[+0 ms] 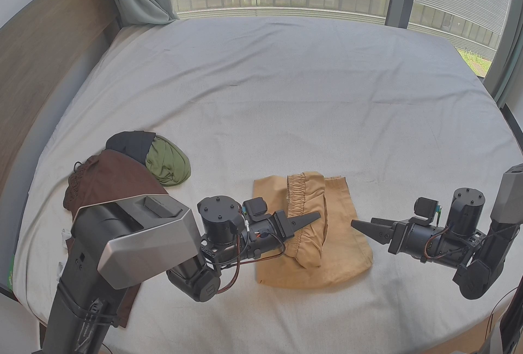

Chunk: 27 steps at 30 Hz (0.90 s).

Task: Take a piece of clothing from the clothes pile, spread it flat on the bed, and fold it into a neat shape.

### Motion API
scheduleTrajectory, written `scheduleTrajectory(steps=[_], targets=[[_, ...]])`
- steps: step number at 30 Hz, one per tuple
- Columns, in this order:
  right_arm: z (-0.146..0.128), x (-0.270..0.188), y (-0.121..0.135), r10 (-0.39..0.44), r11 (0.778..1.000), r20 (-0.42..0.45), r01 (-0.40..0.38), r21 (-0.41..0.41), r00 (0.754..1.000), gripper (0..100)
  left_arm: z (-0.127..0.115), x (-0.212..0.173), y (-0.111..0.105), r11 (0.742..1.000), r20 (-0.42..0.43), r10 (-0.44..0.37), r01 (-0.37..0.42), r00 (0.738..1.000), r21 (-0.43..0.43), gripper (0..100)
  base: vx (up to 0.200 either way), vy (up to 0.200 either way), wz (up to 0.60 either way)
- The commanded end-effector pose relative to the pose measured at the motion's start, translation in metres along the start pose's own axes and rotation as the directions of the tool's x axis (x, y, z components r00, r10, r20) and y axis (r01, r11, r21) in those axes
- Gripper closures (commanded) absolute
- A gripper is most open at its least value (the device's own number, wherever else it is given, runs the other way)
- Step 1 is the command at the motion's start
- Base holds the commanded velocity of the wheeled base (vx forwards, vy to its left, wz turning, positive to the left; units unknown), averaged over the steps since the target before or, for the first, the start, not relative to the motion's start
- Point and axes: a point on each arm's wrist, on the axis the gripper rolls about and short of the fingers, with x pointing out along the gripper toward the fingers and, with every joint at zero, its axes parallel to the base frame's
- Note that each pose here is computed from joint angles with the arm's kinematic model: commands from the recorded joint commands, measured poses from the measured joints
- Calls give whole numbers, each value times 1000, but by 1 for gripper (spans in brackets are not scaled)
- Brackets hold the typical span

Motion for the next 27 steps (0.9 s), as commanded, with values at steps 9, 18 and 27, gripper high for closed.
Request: scheduleTrajectory(steps=[9,18,27], targets=[[-3,1,-2,-4,1000,-11,4,6,1000,0,2,3,5,1000,14,-2,2,1000,8,0,0,0,0],[-15,7,-6,-12,1000,-65,13,26,998,0,29,-18,-9,998,84,-11,5,996,68,0,0,0,0],[-37,15,-13,-29,998,-152,38,59,988,0,40,-63,-29,977,120,62,-84,991,193,0,0,0,0]])
